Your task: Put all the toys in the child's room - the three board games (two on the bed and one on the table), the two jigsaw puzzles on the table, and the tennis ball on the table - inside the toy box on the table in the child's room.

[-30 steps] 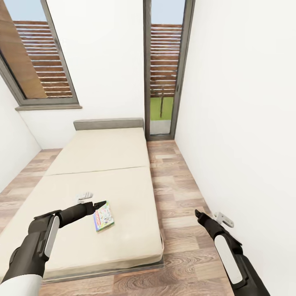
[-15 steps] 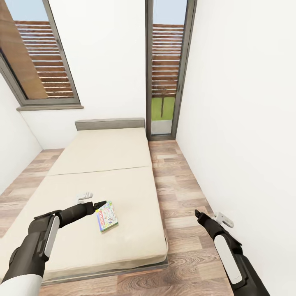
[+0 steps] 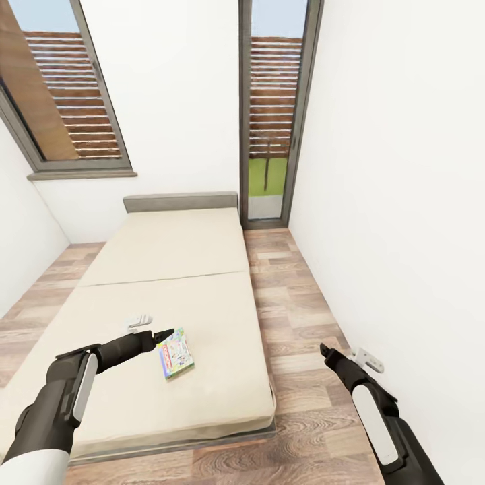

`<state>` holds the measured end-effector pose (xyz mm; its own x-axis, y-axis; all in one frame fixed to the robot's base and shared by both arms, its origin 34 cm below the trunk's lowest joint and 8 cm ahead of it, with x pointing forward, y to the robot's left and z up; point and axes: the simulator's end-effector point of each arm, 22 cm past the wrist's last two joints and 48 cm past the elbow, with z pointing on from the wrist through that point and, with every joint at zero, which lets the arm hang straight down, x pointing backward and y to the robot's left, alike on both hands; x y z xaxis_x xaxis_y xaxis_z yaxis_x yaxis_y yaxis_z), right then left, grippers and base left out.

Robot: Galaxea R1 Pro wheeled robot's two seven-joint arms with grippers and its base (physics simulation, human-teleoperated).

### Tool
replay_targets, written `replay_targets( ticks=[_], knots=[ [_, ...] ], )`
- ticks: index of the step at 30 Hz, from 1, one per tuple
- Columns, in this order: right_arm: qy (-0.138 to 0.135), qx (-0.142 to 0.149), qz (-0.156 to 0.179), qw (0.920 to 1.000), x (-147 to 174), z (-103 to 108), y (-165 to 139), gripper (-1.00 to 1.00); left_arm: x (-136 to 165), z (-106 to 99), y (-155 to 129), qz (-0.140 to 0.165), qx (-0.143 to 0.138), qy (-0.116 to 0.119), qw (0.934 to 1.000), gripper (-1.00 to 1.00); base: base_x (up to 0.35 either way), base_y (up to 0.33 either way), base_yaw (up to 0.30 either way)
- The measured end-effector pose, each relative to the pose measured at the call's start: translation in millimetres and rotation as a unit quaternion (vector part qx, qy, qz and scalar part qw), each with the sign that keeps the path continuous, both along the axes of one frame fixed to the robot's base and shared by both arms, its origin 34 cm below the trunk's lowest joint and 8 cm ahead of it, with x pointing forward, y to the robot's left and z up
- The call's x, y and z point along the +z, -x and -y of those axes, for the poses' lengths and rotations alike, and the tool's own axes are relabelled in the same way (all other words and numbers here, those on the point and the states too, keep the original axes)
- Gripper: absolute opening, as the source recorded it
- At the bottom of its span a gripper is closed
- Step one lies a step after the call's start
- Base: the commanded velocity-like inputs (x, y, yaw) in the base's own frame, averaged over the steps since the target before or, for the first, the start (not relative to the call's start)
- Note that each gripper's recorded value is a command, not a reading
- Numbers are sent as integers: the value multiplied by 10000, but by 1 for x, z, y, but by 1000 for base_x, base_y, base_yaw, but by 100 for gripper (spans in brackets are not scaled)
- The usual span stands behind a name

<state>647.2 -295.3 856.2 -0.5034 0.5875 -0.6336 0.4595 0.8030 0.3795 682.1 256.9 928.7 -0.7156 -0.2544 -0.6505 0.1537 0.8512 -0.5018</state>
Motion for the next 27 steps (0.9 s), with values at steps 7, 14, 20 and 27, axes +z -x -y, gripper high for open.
replay_targets(
  ticks=[7,14,20,27],
  knots=[
    [3,3,-93,10000,-9,1,4,100,-38,-13,7,-484,241,-201,9983,100,0,0,62],
    [-1,2,-143,9999,-14,0,5,100,-60,-41,-19,-858,816,-734,9902,100,0,0,66],
    [-14,38,-217,9998,-19,-2,7,100,-72,-60,-50,-1236,1250,-1143,9778,100,0,0,67],
    [-37,137,-386,9992,-28,-6,12,100,-70,-58,-91,-1334,1487,-1363,9703,100,0,0,67]
  ],
)
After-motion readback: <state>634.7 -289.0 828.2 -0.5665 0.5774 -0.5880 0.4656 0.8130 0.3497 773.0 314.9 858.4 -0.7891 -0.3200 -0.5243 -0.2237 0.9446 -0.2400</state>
